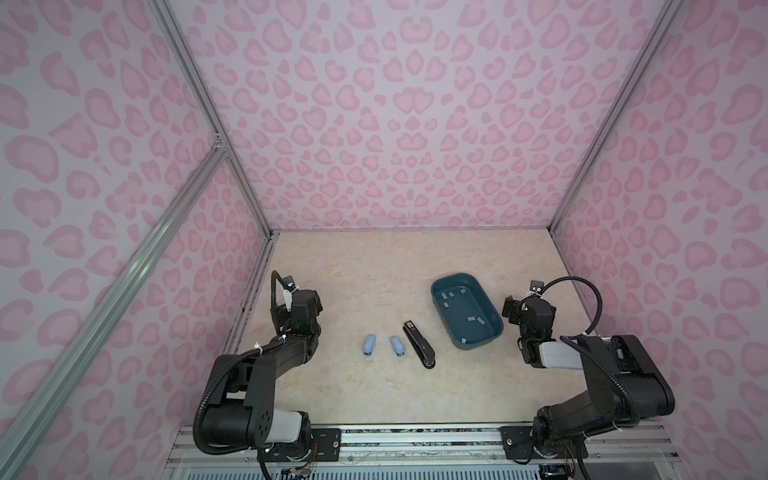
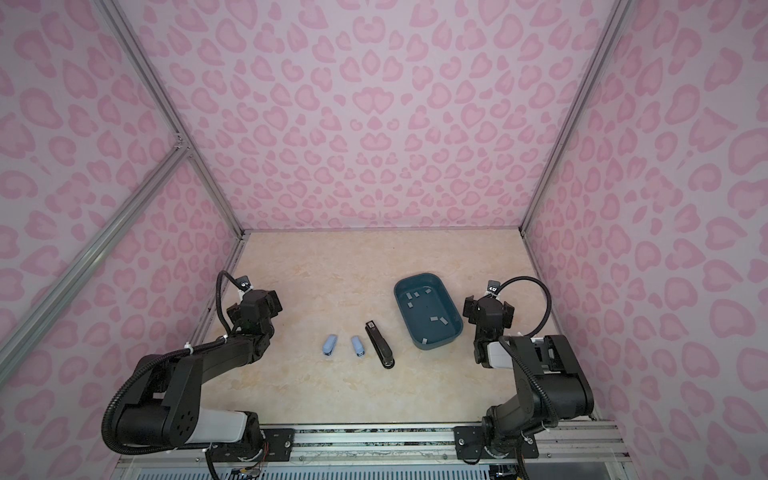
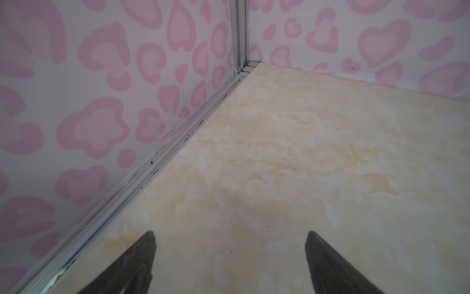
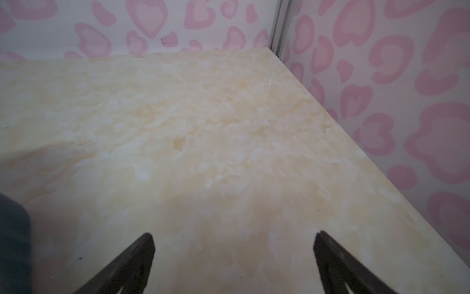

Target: Load the staples into the stapler

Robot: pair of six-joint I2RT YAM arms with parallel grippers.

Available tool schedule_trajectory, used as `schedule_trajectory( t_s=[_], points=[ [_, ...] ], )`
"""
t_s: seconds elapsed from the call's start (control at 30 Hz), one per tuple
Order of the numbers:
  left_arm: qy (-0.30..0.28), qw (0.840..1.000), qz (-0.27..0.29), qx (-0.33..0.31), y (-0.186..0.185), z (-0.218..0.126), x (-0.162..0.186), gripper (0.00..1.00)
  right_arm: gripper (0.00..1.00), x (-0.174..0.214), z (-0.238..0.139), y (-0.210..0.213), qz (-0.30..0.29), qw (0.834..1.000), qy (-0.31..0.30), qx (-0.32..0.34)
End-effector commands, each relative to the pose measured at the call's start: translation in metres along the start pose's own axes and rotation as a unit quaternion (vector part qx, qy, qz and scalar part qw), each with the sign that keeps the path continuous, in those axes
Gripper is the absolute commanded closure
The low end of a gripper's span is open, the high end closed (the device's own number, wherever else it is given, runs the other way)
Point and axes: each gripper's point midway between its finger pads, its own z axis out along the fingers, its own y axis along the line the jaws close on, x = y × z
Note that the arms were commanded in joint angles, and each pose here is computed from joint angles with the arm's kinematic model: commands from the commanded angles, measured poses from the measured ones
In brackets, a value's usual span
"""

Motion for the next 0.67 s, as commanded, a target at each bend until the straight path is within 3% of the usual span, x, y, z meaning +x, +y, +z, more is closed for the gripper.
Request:
schedule_trajectory(
  t_s=[0.0, 0.07, 0.27, 0.63],
  points=[
    [-0.039, 0.995, -0.001, 0.094, -0.023, 0.001, -0.016, 0.08, 0.01, -0.032, -0.004, 0.009, 0.003, 0.997, -0.074, -0.026],
    [-0.058, 0.983, 0.015, 0.171, -0.039, -0.011, -0.010, 0.09, 0.01, -0.031, -0.001, 0.012, -0.006, 0.998, -0.058, -0.027],
    [-0.072, 0.982, 0.014, 0.172, -0.039, -0.012, -0.007, 0.02, 0.01, -0.030, -0.001, 0.012, -0.007, 0.998, -0.056, -0.026],
    [-0.070, 0.983, 0.015, 0.171, -0.039, -0.012, -0.007, 0.02, 0.01, -0.030, -0.001, 0.015, -0.014, 0.998, -0.050, -0.032]
  ],
)
